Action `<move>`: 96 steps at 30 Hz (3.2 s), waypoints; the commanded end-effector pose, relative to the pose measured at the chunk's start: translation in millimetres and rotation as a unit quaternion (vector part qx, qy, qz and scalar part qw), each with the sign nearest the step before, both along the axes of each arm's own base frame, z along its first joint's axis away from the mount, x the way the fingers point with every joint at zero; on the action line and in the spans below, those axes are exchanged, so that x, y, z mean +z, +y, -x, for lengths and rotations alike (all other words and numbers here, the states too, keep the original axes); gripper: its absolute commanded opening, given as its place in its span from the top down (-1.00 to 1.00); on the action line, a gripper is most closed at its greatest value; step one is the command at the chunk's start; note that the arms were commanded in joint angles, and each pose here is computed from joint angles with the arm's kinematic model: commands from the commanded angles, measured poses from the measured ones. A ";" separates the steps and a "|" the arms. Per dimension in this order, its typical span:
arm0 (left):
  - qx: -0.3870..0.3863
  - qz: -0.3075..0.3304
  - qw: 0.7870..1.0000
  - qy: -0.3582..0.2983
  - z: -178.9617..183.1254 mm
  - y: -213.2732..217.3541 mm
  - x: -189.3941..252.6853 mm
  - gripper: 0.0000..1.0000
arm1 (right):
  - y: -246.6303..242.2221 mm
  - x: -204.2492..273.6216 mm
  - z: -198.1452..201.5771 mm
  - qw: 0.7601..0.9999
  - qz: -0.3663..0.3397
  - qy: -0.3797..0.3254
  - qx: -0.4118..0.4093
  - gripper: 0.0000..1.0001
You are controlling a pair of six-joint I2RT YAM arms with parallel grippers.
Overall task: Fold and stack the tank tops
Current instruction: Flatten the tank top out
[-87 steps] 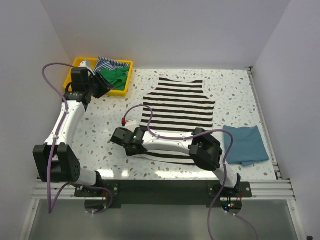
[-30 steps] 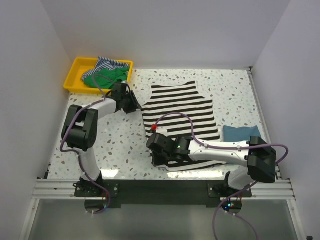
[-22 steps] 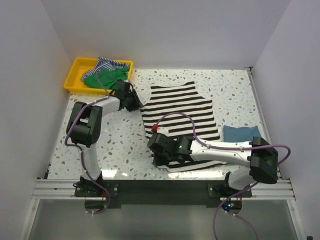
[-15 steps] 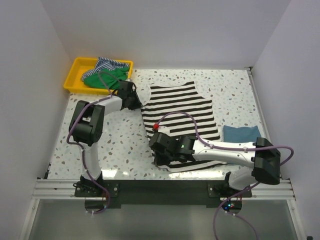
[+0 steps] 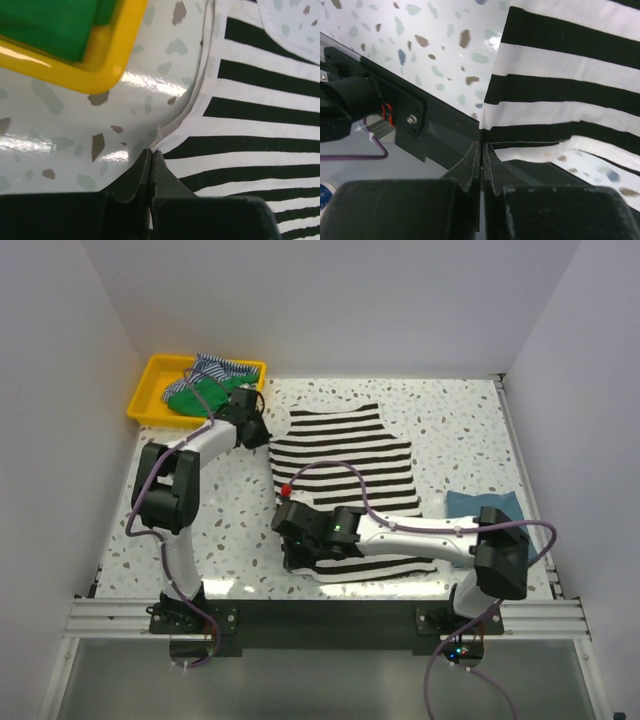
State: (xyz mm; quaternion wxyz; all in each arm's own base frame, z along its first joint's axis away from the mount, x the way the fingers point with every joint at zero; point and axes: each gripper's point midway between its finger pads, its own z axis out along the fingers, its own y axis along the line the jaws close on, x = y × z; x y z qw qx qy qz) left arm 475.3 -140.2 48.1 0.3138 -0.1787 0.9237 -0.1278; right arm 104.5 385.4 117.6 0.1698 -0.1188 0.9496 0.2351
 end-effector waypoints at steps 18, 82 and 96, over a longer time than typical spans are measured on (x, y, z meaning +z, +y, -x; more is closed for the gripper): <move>0.030 -0.033 0.996 -0.084 -30.4 63.2 84.7 1.00 | 50.4 11.4 -9.3 0.999 -0.007 -0.025 0.033 1.00; -0.125 0.100 0.980 -0.118 -131.5 -49.8 66.1 1.00 | -247.2 -122.4 -229.4 0.928 0.217 0.045 -0.299 0.07; -0.117 0.067 0.972 -0.194 -120.7 -38.9 151.9 -0.28 | -251.2 -42.9 -267.2 0.945 0.147 -0.024 -0.293 -0.14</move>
